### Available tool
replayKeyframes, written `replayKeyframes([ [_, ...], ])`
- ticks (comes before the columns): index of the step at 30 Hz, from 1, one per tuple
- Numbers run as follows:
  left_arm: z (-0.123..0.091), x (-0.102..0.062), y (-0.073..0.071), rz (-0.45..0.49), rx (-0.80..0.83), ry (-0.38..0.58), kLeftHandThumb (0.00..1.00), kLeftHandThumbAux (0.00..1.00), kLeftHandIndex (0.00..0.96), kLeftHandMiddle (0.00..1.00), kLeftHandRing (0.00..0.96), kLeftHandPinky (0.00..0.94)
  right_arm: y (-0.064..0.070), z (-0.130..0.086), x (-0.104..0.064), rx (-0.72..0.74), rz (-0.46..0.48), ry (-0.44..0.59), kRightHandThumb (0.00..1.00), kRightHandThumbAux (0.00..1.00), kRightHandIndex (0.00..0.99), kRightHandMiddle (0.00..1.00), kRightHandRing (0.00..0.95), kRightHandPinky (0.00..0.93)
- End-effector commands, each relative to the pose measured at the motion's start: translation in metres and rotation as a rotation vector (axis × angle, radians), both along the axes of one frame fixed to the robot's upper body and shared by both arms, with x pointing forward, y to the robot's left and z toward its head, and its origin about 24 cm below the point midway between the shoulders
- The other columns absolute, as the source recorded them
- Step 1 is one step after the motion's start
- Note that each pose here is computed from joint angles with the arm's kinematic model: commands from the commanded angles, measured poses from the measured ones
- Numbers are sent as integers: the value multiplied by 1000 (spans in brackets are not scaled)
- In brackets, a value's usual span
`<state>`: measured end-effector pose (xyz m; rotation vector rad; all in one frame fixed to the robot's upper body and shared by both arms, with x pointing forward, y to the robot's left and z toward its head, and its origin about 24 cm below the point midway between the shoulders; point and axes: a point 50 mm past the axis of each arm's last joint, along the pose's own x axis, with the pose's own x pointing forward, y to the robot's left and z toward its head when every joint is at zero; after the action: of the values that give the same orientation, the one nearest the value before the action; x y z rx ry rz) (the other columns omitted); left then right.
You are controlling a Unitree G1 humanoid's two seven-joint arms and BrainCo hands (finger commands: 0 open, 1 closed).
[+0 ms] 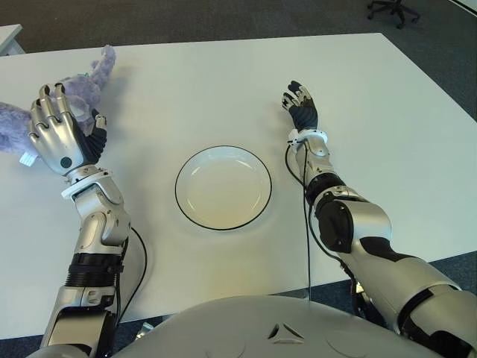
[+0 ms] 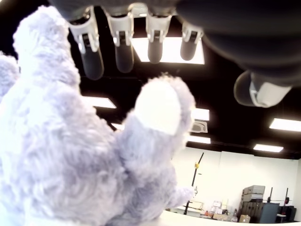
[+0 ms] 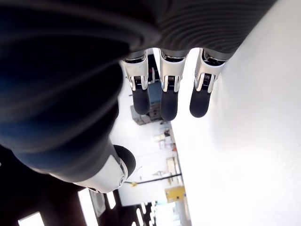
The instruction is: Put the doll into the plate.
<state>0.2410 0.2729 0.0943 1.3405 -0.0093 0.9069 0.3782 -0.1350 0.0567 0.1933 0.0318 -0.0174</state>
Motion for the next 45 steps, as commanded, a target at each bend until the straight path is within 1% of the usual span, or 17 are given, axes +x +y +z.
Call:
replayKeyframes([
  [1,-6,-3,6,13,-8,14,496,299,18,88,123,193,-1,-37,-18,47,-9,150,666,829,134,105,97,125],
  [7,-5,-4,9,13,-8,0,519,309,24,109,137,221,-1,-37,-18,63,-12,151,702,824,144,111,100,129],
  [11,-4,-4,12,16,-11,-21,539,320,41,134,169,298,-1,-37,-18,77,-12,152,740,829,143,113,99,119],
  [14,-4,-4,13,19,-14,-30,547,323,44,139,176,307,-1,-37,-18,83,-12,154,747,829,141,113,99,120],
  [19,-2,-2,15,21,-21,-43,575,329,52,148,184,288,-1,-37,-18,82,-10,150,745,817,153,125,111,139],
  [25,-1,0,15,16,-31,-60,587,331,70,145,181,256,-1,-37,-18,77,-13,148,740,815,149,131,115,135],
  [30,1,2,16,-7,-41,-84,593,336,84,150,178,247,-1,-38,-18,81,-11,150,744,816,146,128,113,132],
  [36,4,7,21,-40,-60,-109,621,351,130,156,181,235,0,-37,-18,82,-9,149,754,816,151,131,117,137],
  [40,5,9,22,-59,-64,-117,629,353,138,156,179,227,1,-36,-18,84,-8,147,766,815,153,134,121,140],
  [45,6,13,25,-94,-70,-128,635,346,144,153,170,212,1,-36,-18,85,-12,146,754,808,161,140,126,147],
])
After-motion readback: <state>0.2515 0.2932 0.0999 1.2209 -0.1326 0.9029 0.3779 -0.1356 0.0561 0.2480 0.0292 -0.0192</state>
